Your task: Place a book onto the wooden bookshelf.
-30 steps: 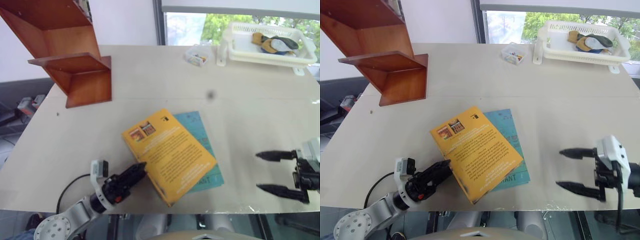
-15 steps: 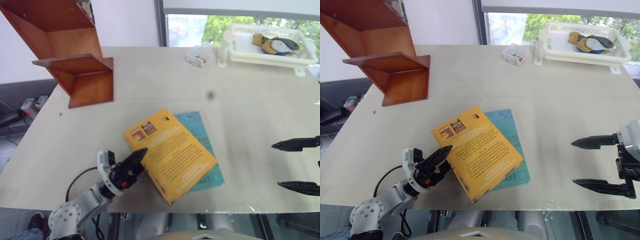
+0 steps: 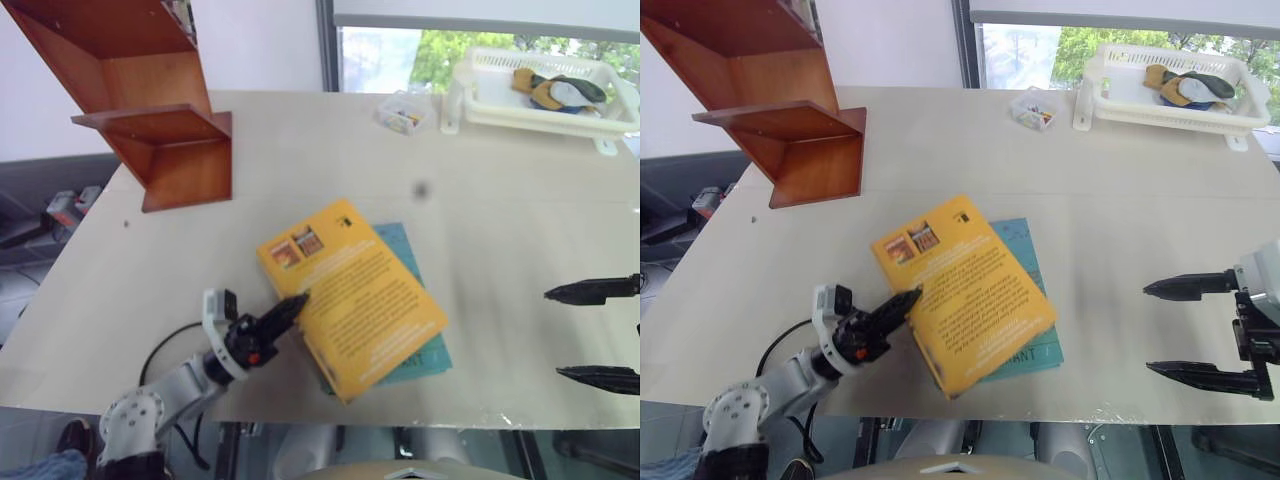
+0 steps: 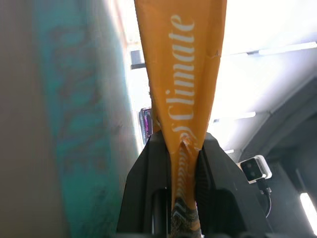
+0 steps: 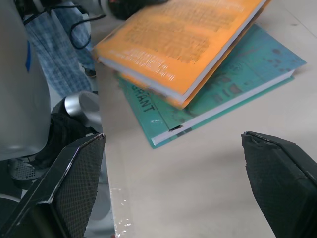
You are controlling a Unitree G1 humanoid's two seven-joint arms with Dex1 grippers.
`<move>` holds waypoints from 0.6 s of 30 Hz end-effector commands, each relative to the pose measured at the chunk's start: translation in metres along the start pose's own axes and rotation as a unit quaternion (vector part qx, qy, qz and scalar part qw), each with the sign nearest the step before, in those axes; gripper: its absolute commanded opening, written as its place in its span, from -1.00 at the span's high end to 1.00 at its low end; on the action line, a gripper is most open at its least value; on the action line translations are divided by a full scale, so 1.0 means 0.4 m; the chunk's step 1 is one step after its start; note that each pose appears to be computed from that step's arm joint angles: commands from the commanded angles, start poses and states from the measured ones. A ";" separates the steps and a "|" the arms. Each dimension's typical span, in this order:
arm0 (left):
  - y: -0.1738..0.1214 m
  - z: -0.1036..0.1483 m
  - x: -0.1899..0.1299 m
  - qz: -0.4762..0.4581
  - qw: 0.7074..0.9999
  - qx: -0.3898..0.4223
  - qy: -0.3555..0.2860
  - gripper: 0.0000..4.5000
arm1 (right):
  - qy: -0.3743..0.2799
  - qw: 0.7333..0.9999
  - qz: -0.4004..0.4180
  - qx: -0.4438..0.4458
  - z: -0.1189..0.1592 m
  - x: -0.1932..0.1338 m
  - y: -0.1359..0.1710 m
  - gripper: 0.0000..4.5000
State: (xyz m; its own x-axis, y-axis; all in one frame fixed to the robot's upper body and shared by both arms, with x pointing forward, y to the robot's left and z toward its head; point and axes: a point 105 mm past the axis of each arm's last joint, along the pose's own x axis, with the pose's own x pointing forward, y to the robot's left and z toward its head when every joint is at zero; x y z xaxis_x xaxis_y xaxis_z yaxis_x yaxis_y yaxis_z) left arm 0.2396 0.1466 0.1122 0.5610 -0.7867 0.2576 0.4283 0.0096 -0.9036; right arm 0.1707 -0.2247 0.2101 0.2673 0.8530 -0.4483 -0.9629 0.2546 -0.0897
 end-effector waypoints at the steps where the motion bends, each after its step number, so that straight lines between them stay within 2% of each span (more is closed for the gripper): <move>1: -0.117 0.069 0.069 -0.069 0.991 0.114 0.008 0.93 | -0.032 0.999 -0.018 -0.018 0.024 -0.024 -0.018 -1.00; 4: -0.167 0.117 0.124 -0.076 0.972 0.219 0.027 0.93 | -0.094 0.995 -0.034 -0.013 0.048 -0.049 -0.043 -1.00; 7: -0.190 0.155 0.168 -0.057 0.942 0.326 0.056 0.93 | -0.108 0.993 -0.046 -0.016 0.046 -0.069 -0.066 -1.00; 9: -0.202 0.170 0.192 -0.052 0.898 0.424 0.102 0.93 | -0.150 0.987 -0.048 -0.017 0.066 -0.078 -0.082 -1.00; 13: -0.218 0.235 0.232 -0.032 0.798 0.578 0.167 0.93 | -0.246 0.968 -0.042 -0.032 0.124 -0.093 -0.114 -1.00; 15: -0.237 0.266 0.254 -0.027 0.734 0.648 0.199 0.93 | -0.285 0.957 -0.041 -0.035 0.140 -0.103 -0.134 -1.00; 16: -0.247 0.278 0.264 -0.025 0.701 0.680 0.213 0.93 | -0.300 0.952 -0.040 -0.036 0.145 -0.107 -0.143 -1.00; 18: -0.265 0.289 0.282 -0.020 0.600 0.758 0.254 0.93 | -0.328 0.943 -0.042 -0.032 0.147 -0.114 -0.161 -1.00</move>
State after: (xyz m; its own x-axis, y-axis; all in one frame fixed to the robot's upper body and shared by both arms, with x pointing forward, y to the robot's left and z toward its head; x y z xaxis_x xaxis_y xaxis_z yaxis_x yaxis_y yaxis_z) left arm 0.3392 0.1290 0.2696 0.3926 -0.9090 -0.1398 0.8681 0.3160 0.3829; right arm 0.2219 -0.2491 0.2823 0.2939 0.9430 0.1563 -0.9351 0.3175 -0.1571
